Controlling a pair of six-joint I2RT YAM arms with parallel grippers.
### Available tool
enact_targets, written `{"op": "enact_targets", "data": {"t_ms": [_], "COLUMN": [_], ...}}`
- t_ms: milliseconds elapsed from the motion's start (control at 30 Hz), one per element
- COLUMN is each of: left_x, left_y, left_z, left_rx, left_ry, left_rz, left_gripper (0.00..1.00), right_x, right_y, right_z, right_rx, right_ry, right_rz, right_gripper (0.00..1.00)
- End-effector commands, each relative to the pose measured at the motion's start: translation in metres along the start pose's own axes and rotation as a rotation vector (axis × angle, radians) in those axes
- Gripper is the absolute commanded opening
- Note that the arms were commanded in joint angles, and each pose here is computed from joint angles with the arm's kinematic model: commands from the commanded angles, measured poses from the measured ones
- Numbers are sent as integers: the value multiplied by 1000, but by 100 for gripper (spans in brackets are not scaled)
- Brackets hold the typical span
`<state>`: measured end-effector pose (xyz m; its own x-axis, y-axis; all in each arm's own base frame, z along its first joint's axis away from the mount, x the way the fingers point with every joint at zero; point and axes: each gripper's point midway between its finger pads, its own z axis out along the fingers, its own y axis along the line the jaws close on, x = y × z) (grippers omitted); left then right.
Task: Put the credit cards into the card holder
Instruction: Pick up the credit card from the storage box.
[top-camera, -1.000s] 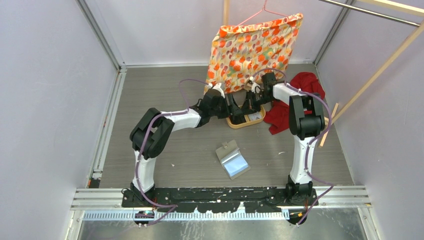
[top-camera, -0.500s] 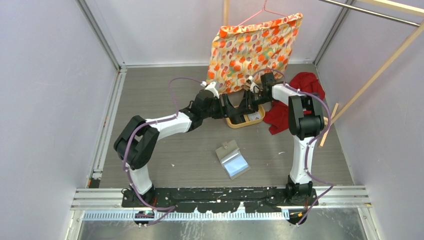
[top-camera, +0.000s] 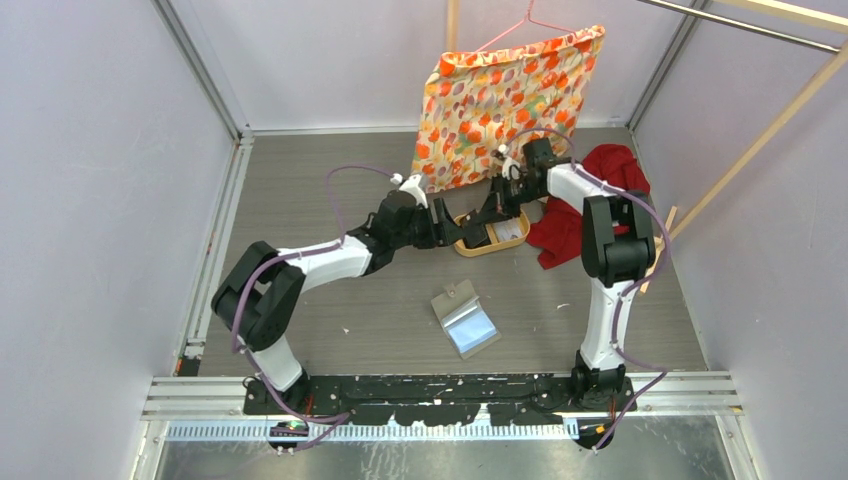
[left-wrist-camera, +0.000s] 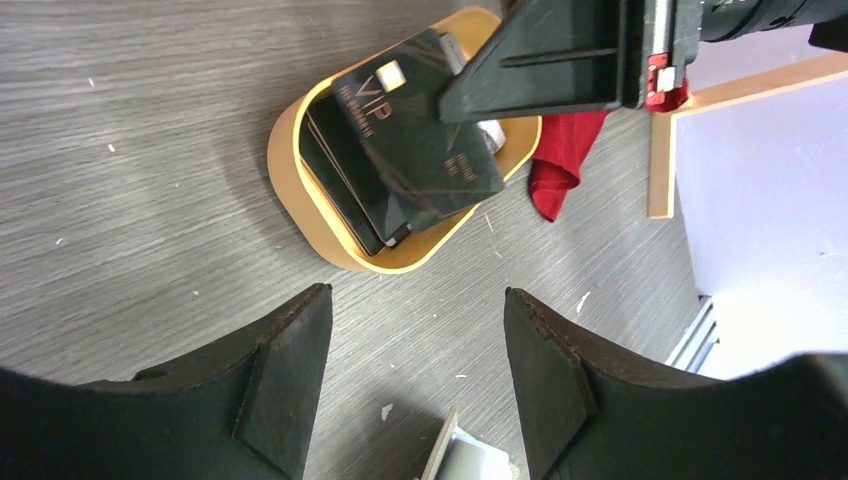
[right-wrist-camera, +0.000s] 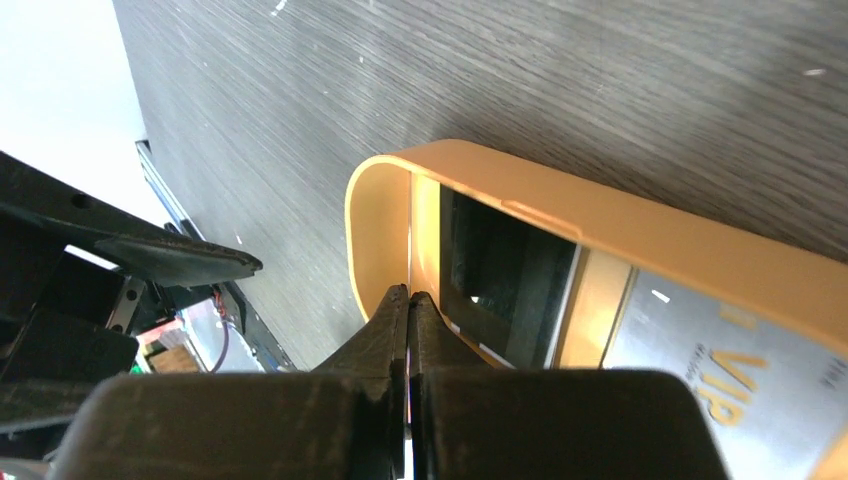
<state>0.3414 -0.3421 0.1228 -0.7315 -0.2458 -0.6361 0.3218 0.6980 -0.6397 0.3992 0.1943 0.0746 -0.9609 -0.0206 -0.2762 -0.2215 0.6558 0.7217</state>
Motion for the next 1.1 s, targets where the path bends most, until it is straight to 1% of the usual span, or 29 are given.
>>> {"op": "enact_targets", "data": {"t_ms": [0, 167, 433, 533, 633, 700, 767, 867, 1000, 1067], "left_x": [-31, -23, -29, -36, -40, -43, -44, -45, -49, -50], "left_y": [-18, -22, -36, -38, -39, -41, -47, -56, -62, -65], "left_z": [-20, -26, -41, -48, -52, -55, -59, -63, -69, -70], "left_rx": [79, 125, 225, 275, 346, 401, 446, 489, 520, 532], "left_ry": [-105, -90, -137, -158, -159, -154, -147, -127, -129, -117], "left_rz": [-13, -27, -69, -128, -230, -296, -342, -381, -422, -444], "left_gripper": [65, 65, 67, 70, 73, 73, 73, 72, 70, 69], "right_x": [-25, -28, -39, -42, -44, -50, -49, -45, -28, -17], "right_y": [20, 22, 32, 43, 59, 58, 64, 73, 85, 90], "right_z": [-42, -51, -66, -75, -84, -99, -104, -109, -111, -113], "right_rx": [-26, -75, -138, -215, -279, -306, -328, -374, -441, -462], "right_ry": [-114, -139, -207, -224, -250, -288, -280, -236, -147, -118], "right_rz": [-31, 51, 158, 224, 270, 331, 397, 480, 564, 577], "right_gripper": [1, 1, 1, 1, 1, 1, 1, 1, 1, 1]}}
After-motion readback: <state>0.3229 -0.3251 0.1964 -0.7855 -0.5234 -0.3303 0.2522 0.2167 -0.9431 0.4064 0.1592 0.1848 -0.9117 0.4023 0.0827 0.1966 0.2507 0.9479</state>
